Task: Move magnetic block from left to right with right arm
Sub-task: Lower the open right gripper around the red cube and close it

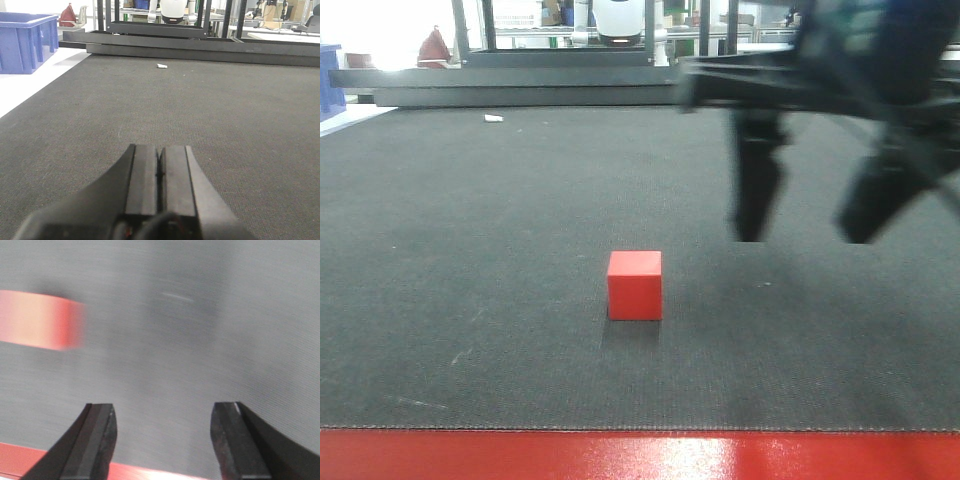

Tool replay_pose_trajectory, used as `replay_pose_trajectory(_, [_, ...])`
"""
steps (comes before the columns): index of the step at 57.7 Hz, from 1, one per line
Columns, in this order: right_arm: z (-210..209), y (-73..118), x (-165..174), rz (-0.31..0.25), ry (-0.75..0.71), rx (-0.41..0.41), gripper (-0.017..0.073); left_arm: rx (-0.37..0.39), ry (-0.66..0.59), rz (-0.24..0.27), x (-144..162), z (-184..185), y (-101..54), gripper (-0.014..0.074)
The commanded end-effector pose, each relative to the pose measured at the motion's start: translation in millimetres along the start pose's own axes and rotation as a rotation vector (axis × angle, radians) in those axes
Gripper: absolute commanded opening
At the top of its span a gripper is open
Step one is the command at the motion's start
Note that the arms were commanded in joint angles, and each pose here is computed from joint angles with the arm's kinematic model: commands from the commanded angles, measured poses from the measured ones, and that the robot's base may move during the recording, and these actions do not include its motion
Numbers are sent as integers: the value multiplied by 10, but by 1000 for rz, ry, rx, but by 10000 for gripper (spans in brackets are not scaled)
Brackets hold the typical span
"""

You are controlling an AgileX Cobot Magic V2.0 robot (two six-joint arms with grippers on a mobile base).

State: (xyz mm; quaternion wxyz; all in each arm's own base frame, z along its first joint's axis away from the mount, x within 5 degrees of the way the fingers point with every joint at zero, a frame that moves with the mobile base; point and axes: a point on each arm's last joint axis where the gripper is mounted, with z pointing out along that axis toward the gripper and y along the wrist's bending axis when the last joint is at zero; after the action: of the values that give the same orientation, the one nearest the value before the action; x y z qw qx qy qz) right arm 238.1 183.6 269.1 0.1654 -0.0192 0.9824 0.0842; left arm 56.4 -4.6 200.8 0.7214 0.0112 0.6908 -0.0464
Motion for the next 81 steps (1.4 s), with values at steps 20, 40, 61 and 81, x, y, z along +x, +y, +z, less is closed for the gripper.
replay_pose_trajectory(20, [135, 700, -457, -29, 115, 16, 517, 4, -78, -9, -46, -8, -1, -126])
replay_pose_trajectory(40, [226, 836, -538, 27, 77, -21, 517, 4, -78, -9, -46, -8, -1, -126])
replay_pose_trajectory(61, [389, 860, -541, 103, 90, -6, 517, 4, -78, -9, -46, -8, -1, -126])
replay_pose_trajectory(81, [480, 839, -572, 113, 92, -1, 517, 4, -78, -9, -46, -8, -1, -126])
